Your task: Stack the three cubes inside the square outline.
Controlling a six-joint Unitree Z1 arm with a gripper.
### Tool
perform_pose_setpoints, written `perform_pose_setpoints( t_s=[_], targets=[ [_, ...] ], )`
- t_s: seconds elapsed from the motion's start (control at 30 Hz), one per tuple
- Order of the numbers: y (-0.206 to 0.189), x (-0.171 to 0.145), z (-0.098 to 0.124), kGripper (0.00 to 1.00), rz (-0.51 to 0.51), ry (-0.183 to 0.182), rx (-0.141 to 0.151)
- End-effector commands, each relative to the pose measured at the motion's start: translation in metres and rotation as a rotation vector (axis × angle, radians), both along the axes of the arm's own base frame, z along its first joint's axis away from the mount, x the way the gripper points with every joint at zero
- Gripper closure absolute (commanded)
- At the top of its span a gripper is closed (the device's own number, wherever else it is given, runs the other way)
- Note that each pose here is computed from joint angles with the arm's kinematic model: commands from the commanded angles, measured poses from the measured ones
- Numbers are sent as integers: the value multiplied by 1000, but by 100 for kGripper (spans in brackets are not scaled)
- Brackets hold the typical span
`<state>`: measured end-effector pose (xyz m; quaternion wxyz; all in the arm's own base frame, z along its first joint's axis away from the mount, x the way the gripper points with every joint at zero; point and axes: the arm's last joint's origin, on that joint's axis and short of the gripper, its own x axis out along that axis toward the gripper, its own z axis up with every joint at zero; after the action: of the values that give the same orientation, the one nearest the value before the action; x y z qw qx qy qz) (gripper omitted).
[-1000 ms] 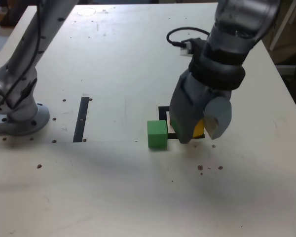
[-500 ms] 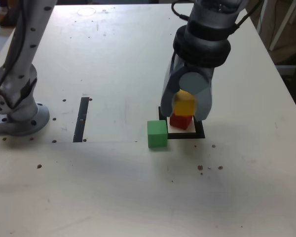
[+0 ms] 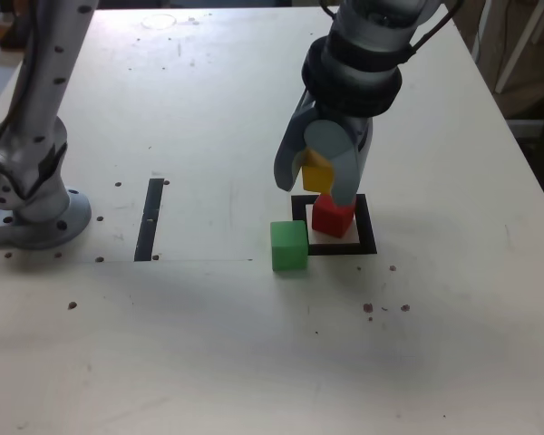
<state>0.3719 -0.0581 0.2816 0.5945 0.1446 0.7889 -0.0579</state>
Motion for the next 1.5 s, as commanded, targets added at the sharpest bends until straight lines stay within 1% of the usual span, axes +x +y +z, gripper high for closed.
perform_pose_setpoints(
  t_s=[0.0,0.27,0.6,0.87,0.9,0.93,1.07,1.1,1.13,1.17,1.37,1.47],
  targets=[
    [1,4,-4,67,-4,9,1],
    [2,15,-14,67,-17,22,-3],
    [8,20,-17,67,-13,23,-7],
    [7,23,-22,66,-14,31,-15],
    [7,23,-22,62,-15,32,-17],
    [7,23,-23,54,-17,34,-20],
    [7,24,-25,14,-23,39,-34],
    [7,23,-25,6,-23,40,-38],
    [7,23,-26,2,-22,42,-40],
    [7,23,-26,0,-22,43,-42],
    [7,20,-26,0,-20,50,-46],
    [8,17,-22,0,-18,44,-41]
  ],
)
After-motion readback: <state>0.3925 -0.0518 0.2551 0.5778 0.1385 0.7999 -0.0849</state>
